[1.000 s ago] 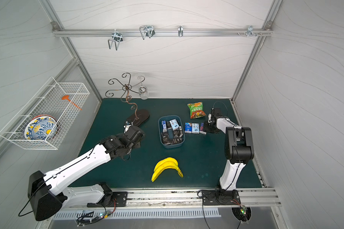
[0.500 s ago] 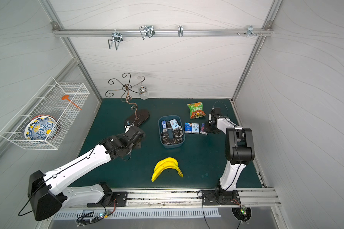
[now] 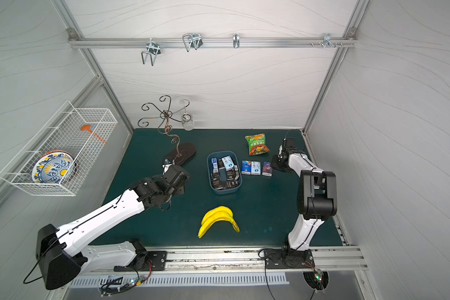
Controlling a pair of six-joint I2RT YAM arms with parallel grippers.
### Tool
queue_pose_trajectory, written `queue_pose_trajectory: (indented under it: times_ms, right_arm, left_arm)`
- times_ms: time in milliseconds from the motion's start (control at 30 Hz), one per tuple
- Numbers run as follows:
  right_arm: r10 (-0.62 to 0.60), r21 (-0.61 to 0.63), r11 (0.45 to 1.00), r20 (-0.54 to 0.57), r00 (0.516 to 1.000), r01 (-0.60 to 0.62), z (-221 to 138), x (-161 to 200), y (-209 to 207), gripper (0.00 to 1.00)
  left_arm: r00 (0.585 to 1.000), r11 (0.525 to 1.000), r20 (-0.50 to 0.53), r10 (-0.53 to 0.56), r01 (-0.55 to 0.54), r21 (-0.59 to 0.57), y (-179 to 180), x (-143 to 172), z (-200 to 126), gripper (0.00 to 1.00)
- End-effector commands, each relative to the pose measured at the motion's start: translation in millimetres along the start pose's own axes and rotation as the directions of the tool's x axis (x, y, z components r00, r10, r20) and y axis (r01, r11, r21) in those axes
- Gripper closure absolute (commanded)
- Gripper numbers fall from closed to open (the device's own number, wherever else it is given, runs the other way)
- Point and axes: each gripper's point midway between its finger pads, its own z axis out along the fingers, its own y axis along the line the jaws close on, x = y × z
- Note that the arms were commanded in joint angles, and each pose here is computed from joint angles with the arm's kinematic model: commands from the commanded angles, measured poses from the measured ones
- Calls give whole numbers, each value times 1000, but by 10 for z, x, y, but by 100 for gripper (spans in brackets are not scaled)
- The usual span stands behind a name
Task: Take the pocket tissues out of the storage box
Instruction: Move the pocket tissues to the center of the board.
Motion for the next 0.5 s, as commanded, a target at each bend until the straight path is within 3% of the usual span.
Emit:
queue_pose_trajectory:
  times_ms: [0, 467]
  right_arm:
    - [65, 37, 997, -10, 998, -65, 75, -27, -153, 68]
    - [77, -3, 997, -93, 993, -78, 432, 96, -143, 69]
  left_arm:
    - [999, 1000, 40, -18, 17, 17, -15, -140, -111, 60]
    - [999, 1000, 31, -9, 9, 7, -51, -129, -63, 60]
